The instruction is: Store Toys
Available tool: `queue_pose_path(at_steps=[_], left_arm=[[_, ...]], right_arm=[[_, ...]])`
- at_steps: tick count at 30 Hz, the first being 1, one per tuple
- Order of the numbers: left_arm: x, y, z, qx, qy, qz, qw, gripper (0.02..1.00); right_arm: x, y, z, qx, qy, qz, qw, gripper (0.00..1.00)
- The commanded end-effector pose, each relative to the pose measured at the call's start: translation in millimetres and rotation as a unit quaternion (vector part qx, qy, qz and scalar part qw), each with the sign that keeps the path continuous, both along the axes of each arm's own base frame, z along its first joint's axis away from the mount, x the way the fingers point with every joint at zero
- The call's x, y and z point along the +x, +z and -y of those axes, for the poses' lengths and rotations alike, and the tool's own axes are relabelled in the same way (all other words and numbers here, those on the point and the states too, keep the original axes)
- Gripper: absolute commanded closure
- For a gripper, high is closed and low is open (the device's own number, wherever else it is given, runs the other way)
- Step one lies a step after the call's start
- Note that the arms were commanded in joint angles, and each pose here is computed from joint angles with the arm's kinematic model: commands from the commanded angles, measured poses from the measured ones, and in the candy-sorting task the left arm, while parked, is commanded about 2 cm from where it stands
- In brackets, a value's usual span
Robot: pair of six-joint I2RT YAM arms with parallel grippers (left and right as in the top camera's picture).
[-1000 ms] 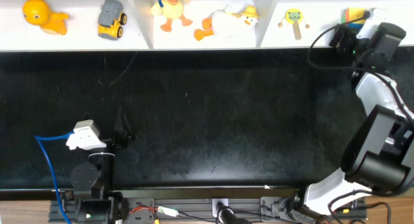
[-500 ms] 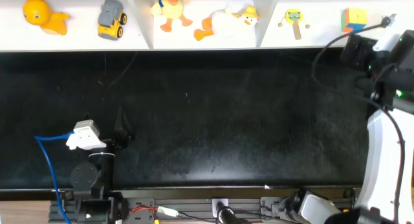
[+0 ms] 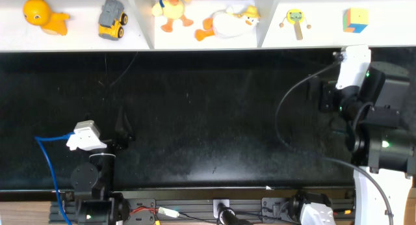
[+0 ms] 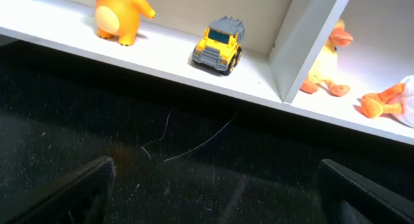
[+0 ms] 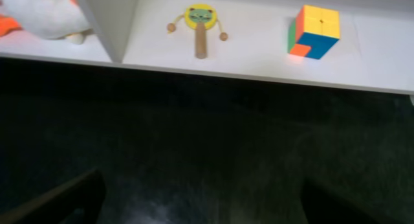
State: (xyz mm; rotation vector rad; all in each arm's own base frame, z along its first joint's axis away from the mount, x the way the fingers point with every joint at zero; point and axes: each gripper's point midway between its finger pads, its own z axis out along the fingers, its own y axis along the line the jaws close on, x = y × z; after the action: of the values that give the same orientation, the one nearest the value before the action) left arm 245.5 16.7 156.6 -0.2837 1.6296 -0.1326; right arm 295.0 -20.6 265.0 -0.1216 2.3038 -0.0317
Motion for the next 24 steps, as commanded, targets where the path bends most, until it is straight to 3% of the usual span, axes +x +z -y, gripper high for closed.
queue_pose_path(at_steps=[1, 19, 24], left_arm=[[0, 1, -2, -0.008, 0.005, 0.005, 1.0, 0.02], [0, 1, -2, -0.008, 0.005, 0.005, 1.0, 0.02], [0, 1, -2, -0.008, 0.005, 0.005, 1.0, 0.02]], right_arm=[[-10, -1, -7, 0.004, 0.013, -0.008, 1.0, 0.003], [-9, -36, -7, 0.015, 0.012, -0.085, 0.996, 0.005], [-14, -25, -9, 0.012, 0.014, -0.065, 0.998, 0.005]])
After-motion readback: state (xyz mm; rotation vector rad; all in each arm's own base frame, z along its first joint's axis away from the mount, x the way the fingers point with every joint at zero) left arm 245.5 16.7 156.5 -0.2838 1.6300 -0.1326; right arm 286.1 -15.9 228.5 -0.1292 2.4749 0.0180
